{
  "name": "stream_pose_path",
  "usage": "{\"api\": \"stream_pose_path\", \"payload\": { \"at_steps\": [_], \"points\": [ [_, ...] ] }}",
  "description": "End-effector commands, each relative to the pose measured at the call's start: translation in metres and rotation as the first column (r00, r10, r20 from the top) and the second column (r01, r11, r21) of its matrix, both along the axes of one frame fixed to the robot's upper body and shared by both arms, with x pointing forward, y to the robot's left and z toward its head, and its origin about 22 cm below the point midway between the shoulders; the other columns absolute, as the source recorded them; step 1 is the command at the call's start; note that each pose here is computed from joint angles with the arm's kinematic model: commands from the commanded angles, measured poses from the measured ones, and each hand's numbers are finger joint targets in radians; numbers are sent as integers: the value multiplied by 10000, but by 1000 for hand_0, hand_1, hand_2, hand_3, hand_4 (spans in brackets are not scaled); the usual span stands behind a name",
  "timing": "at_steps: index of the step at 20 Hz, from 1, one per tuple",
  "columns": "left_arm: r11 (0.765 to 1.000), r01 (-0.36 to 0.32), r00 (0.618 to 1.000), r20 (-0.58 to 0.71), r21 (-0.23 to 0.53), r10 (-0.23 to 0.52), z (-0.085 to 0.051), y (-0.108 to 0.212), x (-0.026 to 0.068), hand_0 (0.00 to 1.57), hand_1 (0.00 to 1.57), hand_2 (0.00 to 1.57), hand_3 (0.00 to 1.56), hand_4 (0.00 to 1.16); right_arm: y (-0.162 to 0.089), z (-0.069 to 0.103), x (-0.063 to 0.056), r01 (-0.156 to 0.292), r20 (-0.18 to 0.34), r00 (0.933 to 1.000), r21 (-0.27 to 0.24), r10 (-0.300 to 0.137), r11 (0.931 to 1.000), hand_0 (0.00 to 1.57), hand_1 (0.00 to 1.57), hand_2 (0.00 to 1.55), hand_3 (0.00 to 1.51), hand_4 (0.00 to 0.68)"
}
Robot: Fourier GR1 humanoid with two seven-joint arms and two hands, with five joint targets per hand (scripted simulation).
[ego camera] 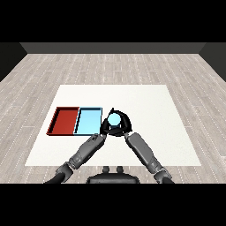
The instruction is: Pick the blue can and put it in the blue box
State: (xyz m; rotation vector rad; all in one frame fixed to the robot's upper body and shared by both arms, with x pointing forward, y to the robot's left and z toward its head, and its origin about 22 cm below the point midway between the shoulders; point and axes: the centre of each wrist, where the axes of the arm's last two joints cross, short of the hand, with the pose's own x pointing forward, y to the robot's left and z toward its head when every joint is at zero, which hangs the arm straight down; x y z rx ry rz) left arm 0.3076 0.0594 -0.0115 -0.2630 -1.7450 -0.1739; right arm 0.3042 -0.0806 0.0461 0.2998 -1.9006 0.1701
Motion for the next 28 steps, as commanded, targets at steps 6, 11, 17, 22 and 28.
{"api": "stream_pose_path", "payload": {
  "at_steps": [6, 11, 17, 22, 28],
  "points": [
    [9984, -434, 9982, -393, 372, 449, -18, -70, 81, 0, 0, 0, 0, 0, 153, -31, 135, -125, 68, 9999, -47, 125, 9999, 1446, 1446, 1447, 1363, 497],
    [9881, -1516, 9865, -582, 250, 1528, 153, -190, 99, 1571, 1571, 1571, 1514, 1158, 174, 28, 16, -259, 44, 9997, 291, 258, 9992, 1439, 1439, 1462, 1378, 517],
    [9824, -1678, 9845, -371, 827, 1713, -10, -116, 78, 1571, 1571, 1555, 1458, 1134, 162, 106, -8, -384, 188, 9991, 354, 378, 9986, 1419, 1419, 1454, 1372, 529],
    [9753, -1923, 9799, -317, 1088, 1968, 43, -100, 18, 1571, 1571, 1559, 1473, 1141, 170, 32, -38, -461, -50, 9989, 287, 462, 9985, 1433, 1433, 1465, 1382, 531],
    [9747, -2033, 9788, -66, 934, 2048, 43, -60, 60, 1571, 1571, 1559, 1466, 1138, 150, 29, 40, 115, 30, 9999, -611, -113, 9981, 0, 0, 0, 0, 0]
  ]
}}
